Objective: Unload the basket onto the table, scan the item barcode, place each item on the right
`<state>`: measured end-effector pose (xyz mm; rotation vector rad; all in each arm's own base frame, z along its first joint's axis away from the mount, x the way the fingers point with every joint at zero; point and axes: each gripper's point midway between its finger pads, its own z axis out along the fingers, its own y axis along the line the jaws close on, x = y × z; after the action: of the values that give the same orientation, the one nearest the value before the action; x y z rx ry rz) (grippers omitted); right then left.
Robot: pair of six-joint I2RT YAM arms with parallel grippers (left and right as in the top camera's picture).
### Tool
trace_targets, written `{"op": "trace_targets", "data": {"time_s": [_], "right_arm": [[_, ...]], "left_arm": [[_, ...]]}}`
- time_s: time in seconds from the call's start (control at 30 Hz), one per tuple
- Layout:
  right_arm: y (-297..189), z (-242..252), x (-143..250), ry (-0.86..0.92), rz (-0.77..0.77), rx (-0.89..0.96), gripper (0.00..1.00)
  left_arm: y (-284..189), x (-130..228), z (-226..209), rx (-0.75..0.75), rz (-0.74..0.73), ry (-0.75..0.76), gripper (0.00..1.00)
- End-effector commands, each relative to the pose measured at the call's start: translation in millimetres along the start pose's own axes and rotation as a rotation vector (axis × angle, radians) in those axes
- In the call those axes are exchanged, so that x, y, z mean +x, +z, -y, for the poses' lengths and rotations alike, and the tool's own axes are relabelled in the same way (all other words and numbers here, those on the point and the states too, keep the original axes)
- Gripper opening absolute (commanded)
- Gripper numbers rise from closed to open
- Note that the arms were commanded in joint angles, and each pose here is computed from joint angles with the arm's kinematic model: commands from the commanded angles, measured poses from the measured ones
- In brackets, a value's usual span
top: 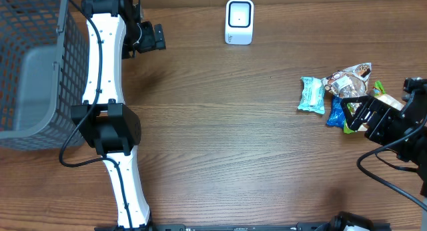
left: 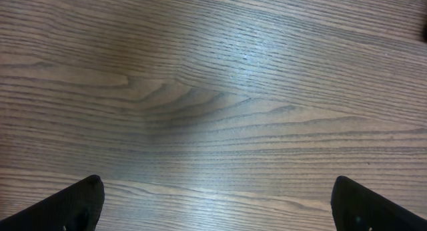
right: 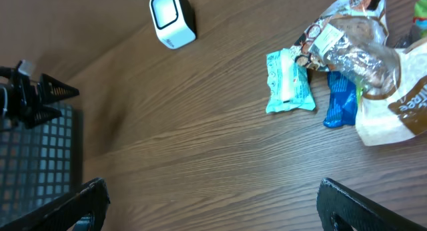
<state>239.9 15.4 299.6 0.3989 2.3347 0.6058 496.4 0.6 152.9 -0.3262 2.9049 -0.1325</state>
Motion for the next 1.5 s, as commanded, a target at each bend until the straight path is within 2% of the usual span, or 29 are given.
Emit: {"op": "trace_targets", "data": {"time_s": [0.0, 0.07, 0.2, 0.5, 0.7, 1.0, 1.47], "right_arm": [[-6.3, -5.8, -6.0, -0.086, 0.031, -0.005, 1.0], [-5.9, -6.9, -8.1, -0.095, 0.039, -0.008, 1.0], [3.0, -19.4, -20.3, -0.303, 0.127, -0.004, 1.0], [35.1, -30.4, -7.0, -0.488, 0.347, -0.058, 1.0], [46.4, -14.4, 17.3, -0.525, 0.468, -0.08, 1.0], [44.2, 8.2, 29.5, -0.546, 0.727, -0.073, 1.0], [84.2, 58.5, 58.6, -0.506, 0.77, 0.027, 1.0]], "left_arm": [[3.0, 2.6, 4.3, 0.007, -0.011, 0.025, 1.0], [3.0, 2.7, 4.2, 0.006, -0.011, 0.025, 1.0], [3.0, 2.7, 4.2, 0.006, -0.011, 0.025, 1.0], [3.0, 2.7, 4.3, 0.006, -0.011, 0.025, 1.0], [3.0, 2.7, 4.2, 0.006, -0.011, 0.025, 1.0], [3.0, 2.7, 4.2, 0.006, -0.011, 0.025, 1.0], [3.0, 2.7, 4.3, 0.006, -0.011, 0.025, 1.0]]}}
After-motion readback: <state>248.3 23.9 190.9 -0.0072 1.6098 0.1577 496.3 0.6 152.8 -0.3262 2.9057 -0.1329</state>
